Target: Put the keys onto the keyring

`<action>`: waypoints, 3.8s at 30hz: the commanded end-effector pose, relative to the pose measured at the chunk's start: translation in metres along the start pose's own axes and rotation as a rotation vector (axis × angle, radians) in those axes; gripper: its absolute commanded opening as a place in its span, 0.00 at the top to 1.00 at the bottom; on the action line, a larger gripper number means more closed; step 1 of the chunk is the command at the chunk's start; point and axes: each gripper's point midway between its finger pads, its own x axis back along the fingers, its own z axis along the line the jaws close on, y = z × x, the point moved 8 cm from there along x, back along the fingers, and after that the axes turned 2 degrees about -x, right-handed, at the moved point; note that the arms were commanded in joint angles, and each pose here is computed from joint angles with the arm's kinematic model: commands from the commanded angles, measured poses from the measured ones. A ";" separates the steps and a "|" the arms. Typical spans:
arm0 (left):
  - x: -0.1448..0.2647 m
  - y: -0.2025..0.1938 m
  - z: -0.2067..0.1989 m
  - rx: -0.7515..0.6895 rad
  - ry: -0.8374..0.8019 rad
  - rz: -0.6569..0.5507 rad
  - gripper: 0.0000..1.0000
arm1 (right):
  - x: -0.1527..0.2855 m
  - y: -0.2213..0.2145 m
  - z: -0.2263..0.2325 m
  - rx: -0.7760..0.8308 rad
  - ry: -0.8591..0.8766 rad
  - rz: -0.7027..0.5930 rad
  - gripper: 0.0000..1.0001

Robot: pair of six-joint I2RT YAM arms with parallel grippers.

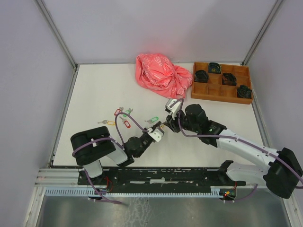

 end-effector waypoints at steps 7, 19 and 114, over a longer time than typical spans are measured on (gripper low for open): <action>-0.005 0.026 0.013 0.039 0.075 -0.132 0.97 | -0.008 0.021 0.001 -0.121 -0.016 0.001 0.68; -0.008 0.025 0.008 0.064 0.045 -0.086 0.97 | -0.031 0.007 -0.002 -0.061 0.011 0.010 0.73; 0.041 0.027 0.059 0.500 -0.042 0.160 0.48 | 0.003 0.008 -0.008 0.471 0.292 -0.119 0.99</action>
